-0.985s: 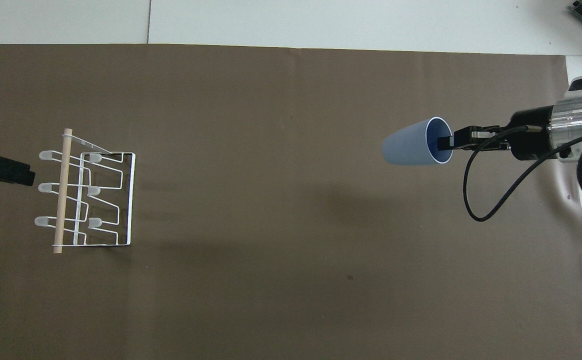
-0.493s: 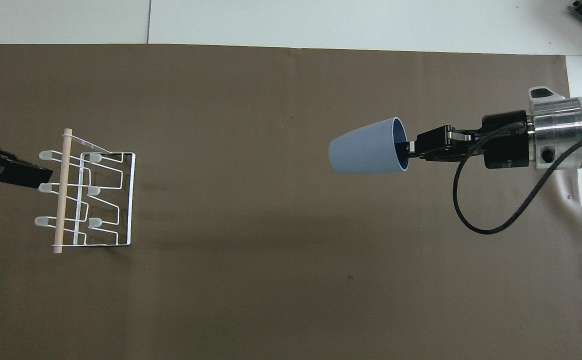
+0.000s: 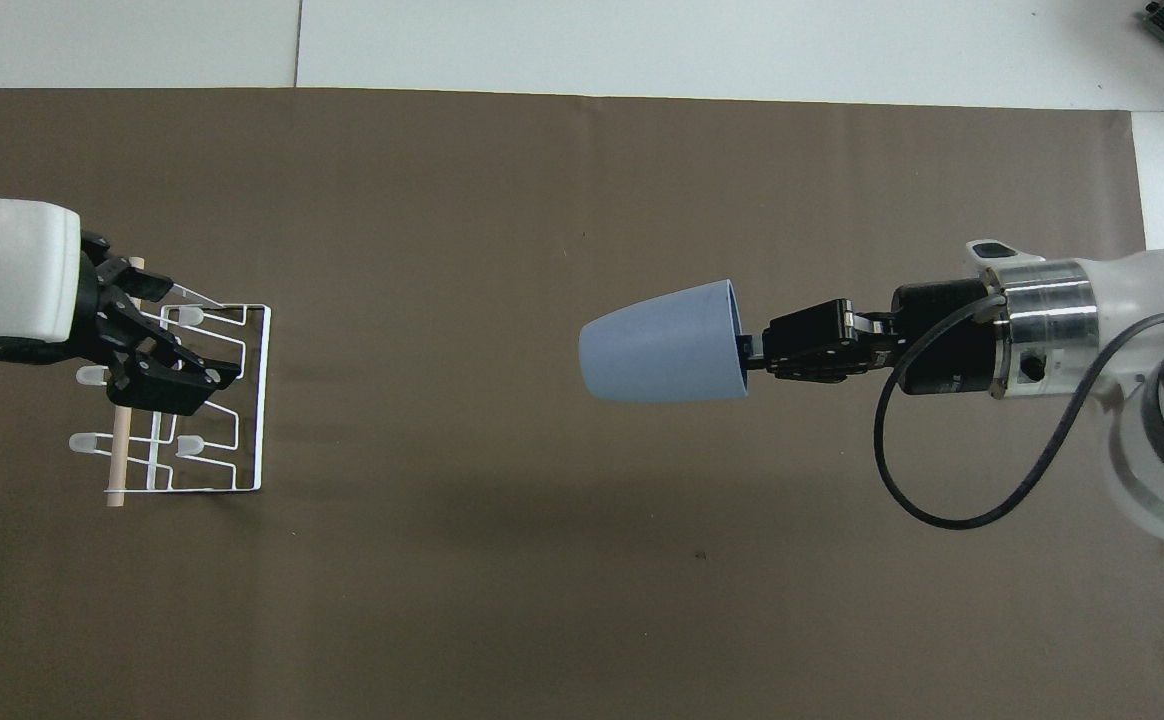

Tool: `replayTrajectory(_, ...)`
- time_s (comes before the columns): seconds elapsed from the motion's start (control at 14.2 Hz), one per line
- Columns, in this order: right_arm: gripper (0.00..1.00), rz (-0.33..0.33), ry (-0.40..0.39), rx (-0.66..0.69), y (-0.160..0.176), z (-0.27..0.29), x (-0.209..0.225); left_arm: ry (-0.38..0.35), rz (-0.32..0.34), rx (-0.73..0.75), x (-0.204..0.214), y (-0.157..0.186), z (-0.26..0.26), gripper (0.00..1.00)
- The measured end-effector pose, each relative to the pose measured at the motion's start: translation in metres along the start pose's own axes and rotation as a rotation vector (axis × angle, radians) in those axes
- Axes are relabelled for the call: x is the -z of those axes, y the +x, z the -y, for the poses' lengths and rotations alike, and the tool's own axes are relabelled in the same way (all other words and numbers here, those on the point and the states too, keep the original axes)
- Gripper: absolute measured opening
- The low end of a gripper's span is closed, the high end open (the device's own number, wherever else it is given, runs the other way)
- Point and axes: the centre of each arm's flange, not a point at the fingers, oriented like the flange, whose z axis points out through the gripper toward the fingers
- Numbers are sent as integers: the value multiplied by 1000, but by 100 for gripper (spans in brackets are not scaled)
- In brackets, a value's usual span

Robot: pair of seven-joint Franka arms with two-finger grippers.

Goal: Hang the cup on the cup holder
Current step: 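Reach the left gripper to the cup while the right gripper holds it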

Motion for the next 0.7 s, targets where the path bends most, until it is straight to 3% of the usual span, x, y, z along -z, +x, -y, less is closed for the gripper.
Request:
replayTrajectory(0.35,4,-13,117,-72,-6,-21,-9,-8,-54,-221,-13,52,-65,100)
replayTrajectory(0.7,4,-16,145,-94,-8,-32,-12,17,-91,-393,-15,73,-95,100)
